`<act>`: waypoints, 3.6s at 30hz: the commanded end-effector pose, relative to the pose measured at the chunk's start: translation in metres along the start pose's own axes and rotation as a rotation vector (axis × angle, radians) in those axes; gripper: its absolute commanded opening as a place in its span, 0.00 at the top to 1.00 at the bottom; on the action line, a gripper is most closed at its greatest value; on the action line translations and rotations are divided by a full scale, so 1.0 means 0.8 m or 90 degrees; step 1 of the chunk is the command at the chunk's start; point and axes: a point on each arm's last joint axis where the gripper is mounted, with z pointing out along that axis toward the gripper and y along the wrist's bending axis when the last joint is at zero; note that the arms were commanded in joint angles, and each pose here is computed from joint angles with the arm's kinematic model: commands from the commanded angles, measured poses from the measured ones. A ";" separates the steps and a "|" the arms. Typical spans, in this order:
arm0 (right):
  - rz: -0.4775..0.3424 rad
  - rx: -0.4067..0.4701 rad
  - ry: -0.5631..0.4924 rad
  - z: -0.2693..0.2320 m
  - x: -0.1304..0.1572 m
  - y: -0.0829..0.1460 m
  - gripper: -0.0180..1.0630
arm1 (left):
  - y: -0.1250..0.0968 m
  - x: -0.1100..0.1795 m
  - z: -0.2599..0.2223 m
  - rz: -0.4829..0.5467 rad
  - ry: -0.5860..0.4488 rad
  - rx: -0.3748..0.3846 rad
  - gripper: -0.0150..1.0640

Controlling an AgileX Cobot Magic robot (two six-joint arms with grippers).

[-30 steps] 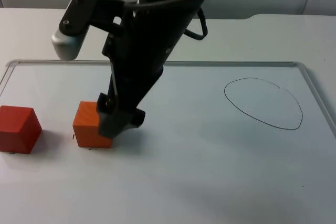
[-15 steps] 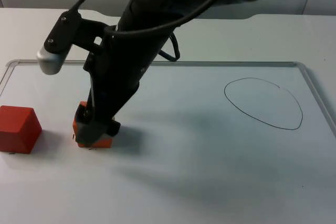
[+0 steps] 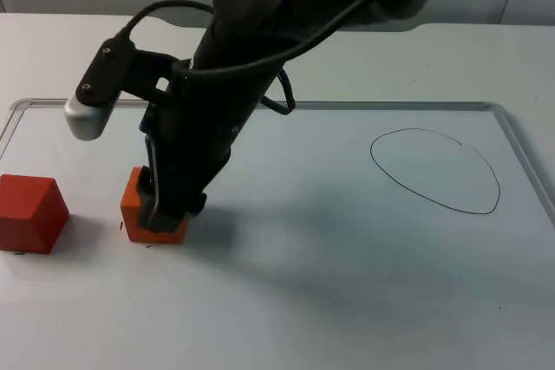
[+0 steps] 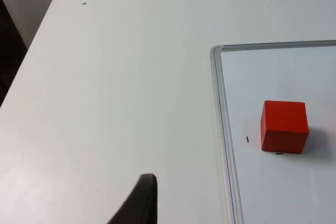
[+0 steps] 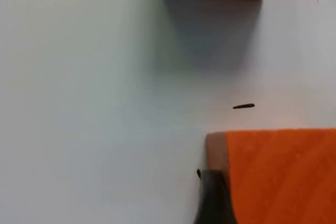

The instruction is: Pick up one cube with the left hand and another cube with the right hand. First place the cube in the right hand at the target position, then stack the cube in the left hand on top.

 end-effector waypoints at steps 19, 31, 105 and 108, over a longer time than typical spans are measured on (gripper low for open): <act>0.040 0.092 -0.085 -0.218 -0.070 -0.001 0.99 | 0.000 0.000 0.000 -0.002 -0.006 0.000 0.08; 0.087 0.276 -0.289 -0.472 -0.034 0.087 0.99 | -0.001 0.000 0.000 -0.003 -0.006 0.004 0.08; 0.245 0.321 -0.334 -0.465 0.089 0.170 0.99 | -0.111 -0.032 0.435 0.084 0.551 0.182 0.13; 0.245 0.321 -0.334 -0.465 0.089 0.170 0.99 | -0.111 -0.031 0.436 0.085 0.552 0.177 0.13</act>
